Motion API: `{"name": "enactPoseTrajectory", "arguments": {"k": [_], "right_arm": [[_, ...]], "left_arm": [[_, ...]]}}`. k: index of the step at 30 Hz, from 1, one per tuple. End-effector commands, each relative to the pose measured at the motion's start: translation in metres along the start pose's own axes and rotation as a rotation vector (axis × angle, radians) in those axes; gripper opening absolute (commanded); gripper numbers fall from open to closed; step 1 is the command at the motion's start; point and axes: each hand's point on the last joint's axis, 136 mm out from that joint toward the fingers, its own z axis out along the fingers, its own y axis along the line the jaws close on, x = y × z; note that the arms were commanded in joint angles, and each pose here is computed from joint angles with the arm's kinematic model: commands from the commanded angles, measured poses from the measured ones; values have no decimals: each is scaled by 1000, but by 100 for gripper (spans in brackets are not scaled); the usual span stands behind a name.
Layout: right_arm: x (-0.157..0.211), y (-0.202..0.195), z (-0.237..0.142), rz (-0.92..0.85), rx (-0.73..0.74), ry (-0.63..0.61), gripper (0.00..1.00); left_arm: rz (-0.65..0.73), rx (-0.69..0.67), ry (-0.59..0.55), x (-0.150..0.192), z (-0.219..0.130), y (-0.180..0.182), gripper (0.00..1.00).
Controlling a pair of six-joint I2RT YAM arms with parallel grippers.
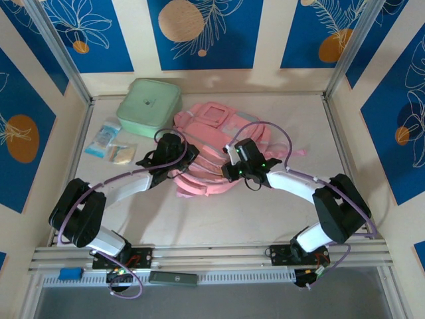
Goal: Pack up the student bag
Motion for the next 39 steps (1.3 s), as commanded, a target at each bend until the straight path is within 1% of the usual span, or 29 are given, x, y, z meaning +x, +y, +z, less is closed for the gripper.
{"name": "enactPoseTrajectory", "arguments": {"k": [1, 4, 6, 9, 12, 14, 16, 17, 19, 20, 22, 23, 25, 27, 28, 30, 31, 32, 34, 35, 37, 38, 39], "right_arm": [[3, -13, -5, 33, 87, 33, 11], [2, -14, -17, 102, 52, 39, 8], [5, -23, -23, 138, 99, 53, 7], [4, -42, -34, 222, 163, 52, 4], [-5, -54, -45, 339, 151, 43, 4], [-13, -50, -45, 354, 101, 44, 6], [-18, -42, -45, 312, 91, 42, 7], [-20, -38, -46, 301, 81, 44, 10], [-26, -23, -53, 292, -3, 42, 20], [-30, -15, -60, 285, -43, 32, 28], [-38, -8, -77, 273, -64, -4, 43], [-43, -9, -87, 272, -55, -35, 49], [-50, -20, -107, 299, -10, -84, 59], [-53, -45, -123, 369, 69, -130, 67], [-52, -62, -131, 412, 128, -161, 69], [-45, -98, -145, 501, 251, -225, 71], [-41, -118, -153, 539, 313, -264, 72], [-35, -136, -160, 565, 382, -304, 73], [-23, -170, -171, 590, 526, -374, 77], [-18, -187, -175, 598, 594, -411, 80], [-9, -217, -182, 586, 717, -476, 90], [-3, -232, -181, 573, 768, -504, 97], [2, -243, -179, 563, 791, -520, 99]], "left_arm": [[41, 140, -125, -35, -25, -53, 0], [70, 89, -146, -40, -29, -44, 0], [76, 52, -156, -42, -31, -33, 0], [86, 36, -164, -45, -34, -23, 0], [119, -10, -172, -44, -38, -10, 0], [126, -25, -172, -44, -37, -4, 0], [140, -24, -162, -43, -36, -4, 0], [148, -25, -156, -43, -35, -4, 0], [177, -14, -147, -42, -36, -9, 0], [194, -5, -137, -42, -36, -11, 4], [239, 23, -104, -38, -37, -18, 27], [263, 34, -88, -37, -39, -21, 36], [318, 37, -87, -37, -47, -23, 47], [374, -7, -140, -46, -62, -13, 58], [411, -51, -188, -55, -72, -6, 65], [500, -180, -287, -76, -92, 16, 83], [553, -267, -347, -89, -106, 28, 93], [601, -379, -399, -103, -119, 45, 99], [667, -583, -491, -130, -143, 73, 99], [700, -650, -524, -141, -151, 85, 99], [774, -687, -549, -155, -151, 98, 99], [815, -700, -556, -160, -147, 106, 99], [844, -705, -570, -164, -143, 111, 99]]}}
